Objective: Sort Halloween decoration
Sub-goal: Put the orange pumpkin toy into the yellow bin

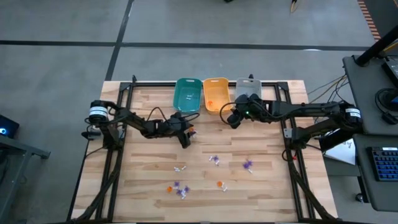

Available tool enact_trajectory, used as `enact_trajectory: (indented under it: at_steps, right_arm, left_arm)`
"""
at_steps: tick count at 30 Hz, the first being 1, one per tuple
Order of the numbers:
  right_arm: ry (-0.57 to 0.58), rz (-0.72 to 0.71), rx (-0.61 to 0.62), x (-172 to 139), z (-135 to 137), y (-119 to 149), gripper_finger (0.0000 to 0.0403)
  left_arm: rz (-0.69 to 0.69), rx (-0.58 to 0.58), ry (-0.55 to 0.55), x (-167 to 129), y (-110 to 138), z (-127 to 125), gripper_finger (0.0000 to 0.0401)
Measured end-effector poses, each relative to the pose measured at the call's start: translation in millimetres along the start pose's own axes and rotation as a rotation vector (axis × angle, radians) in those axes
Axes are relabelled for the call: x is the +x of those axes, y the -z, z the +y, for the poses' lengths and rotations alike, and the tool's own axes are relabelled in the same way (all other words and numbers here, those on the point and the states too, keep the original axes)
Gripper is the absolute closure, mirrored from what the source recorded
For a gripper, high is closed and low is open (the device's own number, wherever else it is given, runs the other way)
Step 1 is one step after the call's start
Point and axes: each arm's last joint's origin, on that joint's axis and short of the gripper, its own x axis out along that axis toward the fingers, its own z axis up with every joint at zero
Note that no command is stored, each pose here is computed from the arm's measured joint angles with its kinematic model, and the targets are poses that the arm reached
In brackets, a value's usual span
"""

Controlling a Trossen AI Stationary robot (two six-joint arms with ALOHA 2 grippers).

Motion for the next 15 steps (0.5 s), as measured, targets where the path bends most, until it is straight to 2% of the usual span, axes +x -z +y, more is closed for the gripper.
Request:
enact_trajectory:
  at_steps: [5,15]
  right_arm:
    - [0.001,0.001,0.009,0.4,-0.1,0.7,0.0282]
    - [0.0,0.001,0.014,0.4,-0.1,0.7,0.0282]
  left_arm:
    - [0.035,0.017,-0.053,-0.4,4.6,2.6,0.0231]
    - [0.064,0.029,-0.061,-0.8,8.2,3.5,0.0233]
